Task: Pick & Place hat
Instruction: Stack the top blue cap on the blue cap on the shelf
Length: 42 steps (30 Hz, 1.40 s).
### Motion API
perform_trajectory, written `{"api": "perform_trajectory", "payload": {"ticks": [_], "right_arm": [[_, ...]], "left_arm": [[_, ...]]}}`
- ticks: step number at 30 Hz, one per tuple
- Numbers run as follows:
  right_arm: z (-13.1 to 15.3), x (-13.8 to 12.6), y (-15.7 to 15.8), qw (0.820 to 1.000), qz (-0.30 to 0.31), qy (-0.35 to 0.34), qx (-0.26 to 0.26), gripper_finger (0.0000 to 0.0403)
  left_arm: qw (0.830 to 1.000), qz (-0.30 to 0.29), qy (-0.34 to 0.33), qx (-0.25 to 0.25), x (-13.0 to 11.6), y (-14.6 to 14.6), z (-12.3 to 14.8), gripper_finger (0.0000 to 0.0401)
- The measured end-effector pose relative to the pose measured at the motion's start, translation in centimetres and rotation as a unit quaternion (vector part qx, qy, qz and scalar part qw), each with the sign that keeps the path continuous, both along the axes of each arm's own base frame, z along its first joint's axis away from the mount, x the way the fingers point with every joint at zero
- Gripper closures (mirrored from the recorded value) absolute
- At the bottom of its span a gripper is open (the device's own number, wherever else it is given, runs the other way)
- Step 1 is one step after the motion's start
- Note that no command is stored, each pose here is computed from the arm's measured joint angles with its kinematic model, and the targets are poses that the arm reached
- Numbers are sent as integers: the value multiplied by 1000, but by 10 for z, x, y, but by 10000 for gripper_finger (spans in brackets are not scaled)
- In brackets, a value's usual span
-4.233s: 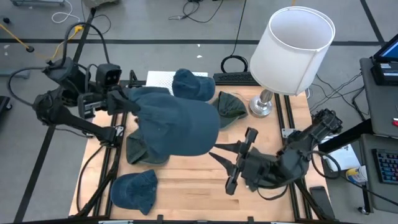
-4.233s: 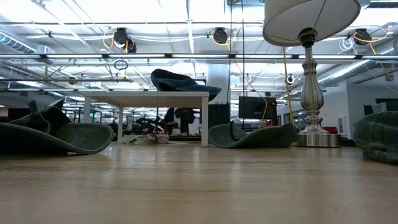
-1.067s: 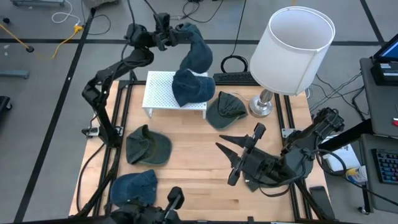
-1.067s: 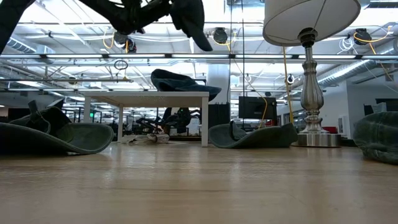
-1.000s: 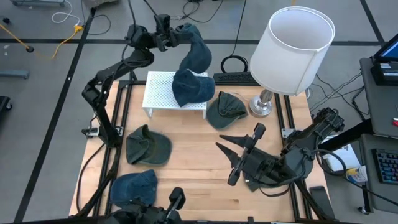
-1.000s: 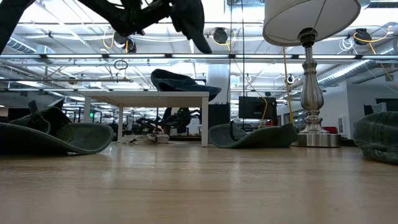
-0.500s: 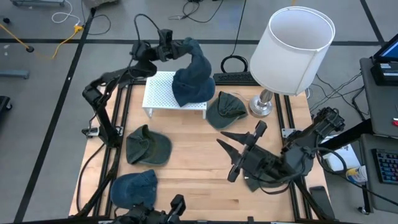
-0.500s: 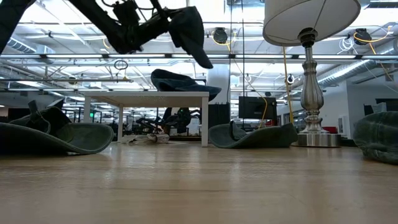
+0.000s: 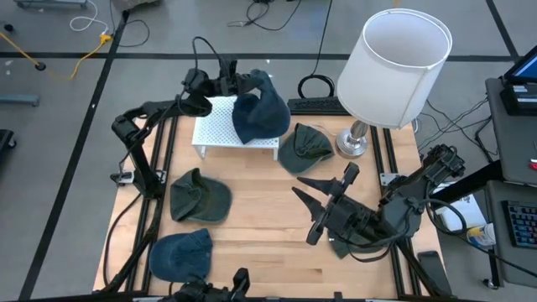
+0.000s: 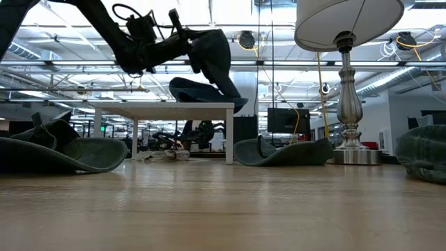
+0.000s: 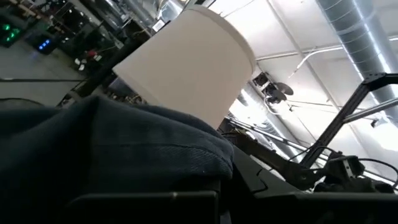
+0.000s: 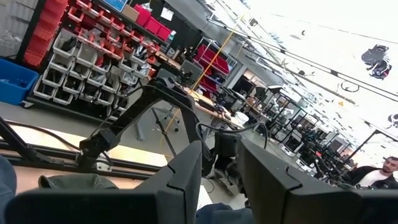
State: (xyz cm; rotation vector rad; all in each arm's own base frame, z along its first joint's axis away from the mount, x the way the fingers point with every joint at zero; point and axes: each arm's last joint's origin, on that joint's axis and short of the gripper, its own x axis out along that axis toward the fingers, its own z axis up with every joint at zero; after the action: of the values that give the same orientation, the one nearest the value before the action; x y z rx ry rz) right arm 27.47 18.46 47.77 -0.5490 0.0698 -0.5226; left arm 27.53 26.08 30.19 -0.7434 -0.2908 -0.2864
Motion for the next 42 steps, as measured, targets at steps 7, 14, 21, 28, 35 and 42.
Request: {"api": "perform_trajectory", "payload": {"ticks": [7, 14, 21, 28, 35, 42], "right_arm": [[-1, 0, 0, 1000, 2, 1, 0, 303], [-1, 0, 0, 1000, 3, -1, 7, 303], [-1, 1, 0, 1000, 4, -1, 7, 303], [-2, 4, -4, 1000, 11, 0, 6, 303], [-4, 10, -9, 999, 36, -6, 17, 303], [-4, 10, -9, 999, 37, -9, 25, 303]], "left_arm": [[999, 0, 30, -22, -3, -1, -19, 400], [998, -8, 50, -30, -13, 7, -24, 400], [997, -28, 65, -29, -30, 14, -16, 400], [994, -37, 102, -26, -46, 18, -7, 400], [983, -21, 180, -24, -51, 15, -18, 400], [976, 24, 217, -22, -64, 17, -22, 400]]}}
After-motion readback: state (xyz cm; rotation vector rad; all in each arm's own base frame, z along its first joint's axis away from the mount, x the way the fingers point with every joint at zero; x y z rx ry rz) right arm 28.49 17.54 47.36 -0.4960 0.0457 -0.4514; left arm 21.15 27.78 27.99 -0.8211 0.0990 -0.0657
